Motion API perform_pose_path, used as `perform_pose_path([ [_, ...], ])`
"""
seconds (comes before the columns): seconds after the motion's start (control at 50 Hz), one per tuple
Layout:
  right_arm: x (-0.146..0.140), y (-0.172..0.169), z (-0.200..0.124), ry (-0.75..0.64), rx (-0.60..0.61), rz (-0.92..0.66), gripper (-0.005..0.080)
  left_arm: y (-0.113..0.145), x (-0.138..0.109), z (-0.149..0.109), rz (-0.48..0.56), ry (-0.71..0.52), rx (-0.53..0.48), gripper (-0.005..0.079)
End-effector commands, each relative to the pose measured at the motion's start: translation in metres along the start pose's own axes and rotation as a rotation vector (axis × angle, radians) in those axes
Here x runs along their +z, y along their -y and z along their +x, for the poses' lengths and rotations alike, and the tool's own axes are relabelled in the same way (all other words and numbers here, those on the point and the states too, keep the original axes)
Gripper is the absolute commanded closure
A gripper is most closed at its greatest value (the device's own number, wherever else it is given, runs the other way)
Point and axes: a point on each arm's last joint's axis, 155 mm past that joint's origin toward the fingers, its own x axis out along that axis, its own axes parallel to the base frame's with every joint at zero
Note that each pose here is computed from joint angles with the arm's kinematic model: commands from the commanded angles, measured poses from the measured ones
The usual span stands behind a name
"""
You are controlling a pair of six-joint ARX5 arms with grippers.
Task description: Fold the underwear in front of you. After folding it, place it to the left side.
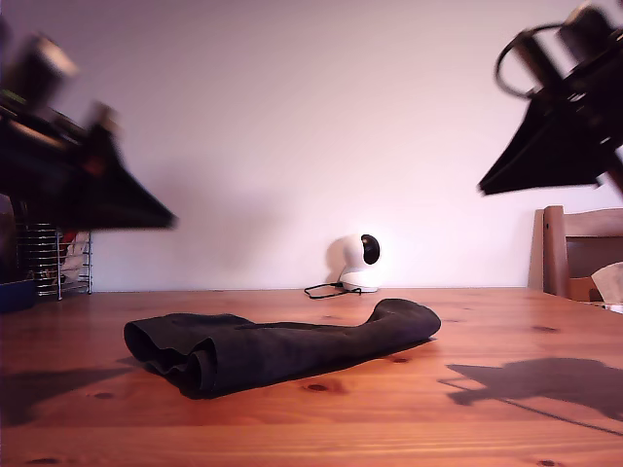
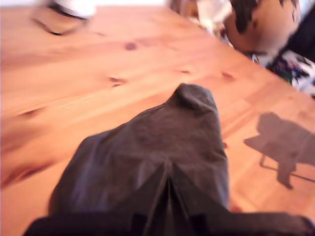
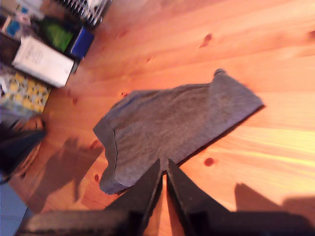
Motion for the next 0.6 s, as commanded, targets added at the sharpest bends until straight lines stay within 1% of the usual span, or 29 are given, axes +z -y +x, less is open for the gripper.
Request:
perform_pose_path([
  [0.0,0.005,-0.003,0.006,0.002,0.015,-0.021,0.0763,-0.002,-0.001,0.014,0.009,-0.011,-0.009,0.0763],
  [0.24,0.005,0.001,0.019,-0.007,0.019,-0.025,0.0763,0.0,0.002,0.069,0.015,-0.062,-0.068,0.0763],
  [0.3,0.006,0.0,0.02,-0.003,0.021,-0.031,0.0763,0.003,-0.001,0.081,0.013,-0.082,-0.082,0.0763],
  [0.4,0.009,0.0,0.02,0.007,0.021,-0.037,0.0763,0.008,-0.013,0.098,-0.004,-0.137,-0.102,0.0763],
  [0.48,0.01,0.0,0.02,0.01,0.021,-0.04,0.0763,0.011,-0.03,0.11,-0.022,-0.193,-0.11,0.0763],
  [0.58,0.009,0.0,0.02,0.009,0.022,-0.04,0.0763,0.013,-0.048,0.118,-0.03,-0.244,-0.097,0.0763],
])
